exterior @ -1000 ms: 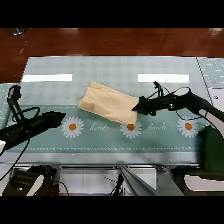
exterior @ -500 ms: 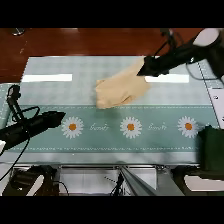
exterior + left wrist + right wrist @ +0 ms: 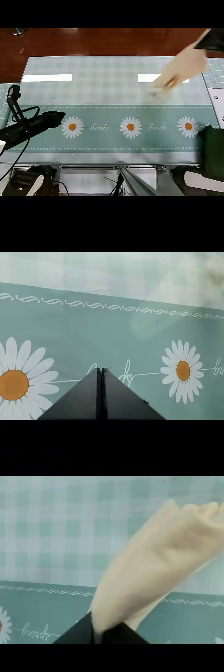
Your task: Fold the shirts.
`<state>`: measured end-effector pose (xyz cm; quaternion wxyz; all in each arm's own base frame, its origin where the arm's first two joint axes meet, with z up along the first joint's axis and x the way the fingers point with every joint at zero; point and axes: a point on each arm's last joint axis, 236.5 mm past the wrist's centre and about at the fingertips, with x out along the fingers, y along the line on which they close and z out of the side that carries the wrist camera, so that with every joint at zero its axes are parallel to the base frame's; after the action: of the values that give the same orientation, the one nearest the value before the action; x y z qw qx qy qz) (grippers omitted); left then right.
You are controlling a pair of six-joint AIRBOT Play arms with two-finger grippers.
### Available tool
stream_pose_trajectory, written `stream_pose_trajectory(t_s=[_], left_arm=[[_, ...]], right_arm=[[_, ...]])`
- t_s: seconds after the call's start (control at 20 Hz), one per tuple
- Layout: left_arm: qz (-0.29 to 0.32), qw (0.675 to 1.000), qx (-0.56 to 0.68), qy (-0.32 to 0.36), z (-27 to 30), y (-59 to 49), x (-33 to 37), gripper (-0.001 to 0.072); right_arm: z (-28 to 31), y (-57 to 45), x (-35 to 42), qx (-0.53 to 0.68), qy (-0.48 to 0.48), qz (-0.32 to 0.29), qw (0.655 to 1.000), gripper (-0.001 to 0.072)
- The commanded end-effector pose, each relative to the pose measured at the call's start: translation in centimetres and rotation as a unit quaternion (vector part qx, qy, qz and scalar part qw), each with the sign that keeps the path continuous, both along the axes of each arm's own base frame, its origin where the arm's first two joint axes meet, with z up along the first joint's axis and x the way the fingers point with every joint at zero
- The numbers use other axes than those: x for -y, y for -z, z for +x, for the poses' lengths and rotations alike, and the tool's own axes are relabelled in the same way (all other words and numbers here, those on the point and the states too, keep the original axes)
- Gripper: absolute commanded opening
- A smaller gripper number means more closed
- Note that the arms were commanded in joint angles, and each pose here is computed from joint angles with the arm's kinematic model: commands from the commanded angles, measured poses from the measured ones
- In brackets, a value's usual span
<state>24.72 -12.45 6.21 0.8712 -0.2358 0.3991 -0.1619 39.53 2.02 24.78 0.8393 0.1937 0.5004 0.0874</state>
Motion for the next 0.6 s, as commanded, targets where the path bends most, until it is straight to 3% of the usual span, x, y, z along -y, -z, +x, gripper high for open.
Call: stream_pose_trajectory(t_s=[0.0,0.25,0.55], left_arm=[[-0.036,0.999,-0.005,0.002,-0.2,-0.7,1.1,0.0024],[-0.026,0.999,0.007,0.02,-0.3,-0.8,1.3,0.0024],[-0.006,0.999,0.023,0.039,-0.3,-0.8,1.4,0.0024]], right_arm=[[-4.6,-2.2,6.6,-0.017,0.117,-0.003,0.993,0.0018],[-11.1,-2.3,12.2,-0.027,0.262,0.004,0.965,0.0019],[-24.2,4.1,16.5,-0.118,0.447,-0.064,0.884,0.0019]])
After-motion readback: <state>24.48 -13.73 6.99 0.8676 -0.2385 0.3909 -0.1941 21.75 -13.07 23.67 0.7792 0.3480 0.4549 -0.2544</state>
